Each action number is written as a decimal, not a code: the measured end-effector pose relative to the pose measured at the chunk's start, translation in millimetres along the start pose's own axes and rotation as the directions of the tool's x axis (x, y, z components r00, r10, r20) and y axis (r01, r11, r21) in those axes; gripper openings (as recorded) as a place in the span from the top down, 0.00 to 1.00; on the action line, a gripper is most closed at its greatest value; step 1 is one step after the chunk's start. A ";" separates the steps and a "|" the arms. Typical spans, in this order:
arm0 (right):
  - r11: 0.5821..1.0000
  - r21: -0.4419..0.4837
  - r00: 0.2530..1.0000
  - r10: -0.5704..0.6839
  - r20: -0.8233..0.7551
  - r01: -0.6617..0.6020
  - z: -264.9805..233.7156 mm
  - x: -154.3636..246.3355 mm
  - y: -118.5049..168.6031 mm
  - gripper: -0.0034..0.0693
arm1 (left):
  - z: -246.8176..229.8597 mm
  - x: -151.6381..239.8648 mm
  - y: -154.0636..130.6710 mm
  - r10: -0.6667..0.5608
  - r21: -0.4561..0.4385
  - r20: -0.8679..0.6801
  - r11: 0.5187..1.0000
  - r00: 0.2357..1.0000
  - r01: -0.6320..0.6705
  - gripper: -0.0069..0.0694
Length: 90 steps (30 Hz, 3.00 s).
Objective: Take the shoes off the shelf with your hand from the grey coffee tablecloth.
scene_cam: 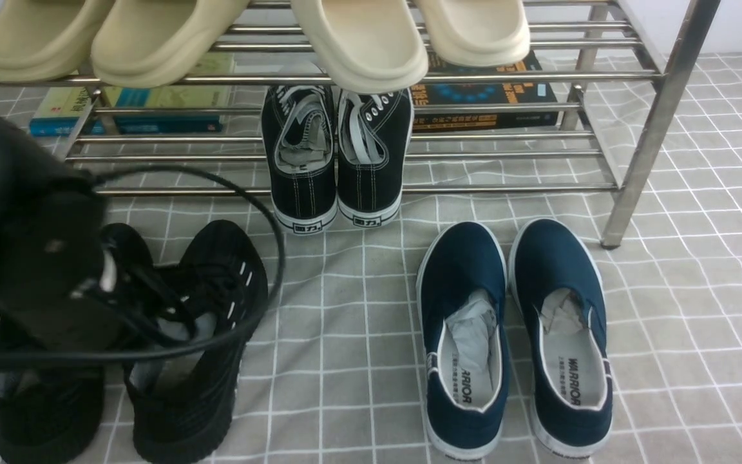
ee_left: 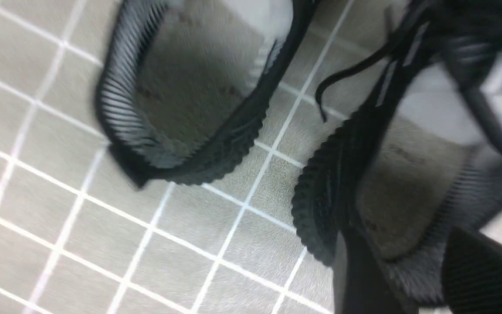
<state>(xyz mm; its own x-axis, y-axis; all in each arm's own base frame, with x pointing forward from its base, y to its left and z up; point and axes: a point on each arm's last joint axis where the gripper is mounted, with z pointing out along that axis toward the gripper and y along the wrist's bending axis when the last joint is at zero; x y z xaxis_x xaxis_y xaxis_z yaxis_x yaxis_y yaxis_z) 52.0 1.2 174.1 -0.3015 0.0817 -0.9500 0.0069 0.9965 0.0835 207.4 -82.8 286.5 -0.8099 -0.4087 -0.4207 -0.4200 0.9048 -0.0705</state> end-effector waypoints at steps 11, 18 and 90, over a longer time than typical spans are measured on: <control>1.000 0.000 1.000 0.000 0.000 0.000 0.0 0.0 0.0 0.62 | -98.1 32.1 80.3 0.206 0.208 0.160 0.949 0.965 -0.237 0.80; 1.000 0.000 1.000 0.000 0.000 0.000 0.0 0.0 0.0 0.62 | -97.9 83.4 117.4 0.125 0.524 0.402 0.781 0.907 -0.340 0.91; 1.000 0.000 1.000 0.000 0.000 0.000 0.0 0.0 0.0 0.62 | 50.3 139.3 148.7 0.111 0.185 0.733 0.917 0.671 -0.354 0.84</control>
<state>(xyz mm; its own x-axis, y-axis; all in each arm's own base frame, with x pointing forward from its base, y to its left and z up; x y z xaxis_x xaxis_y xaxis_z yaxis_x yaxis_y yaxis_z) 52.0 1.2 174.1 -0.3015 0.0817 -0.9500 0.0069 0.9965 0.0835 52.7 0.8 172.0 -0.2897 -0.0861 -0.9532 -0.0231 0.9963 -0.0830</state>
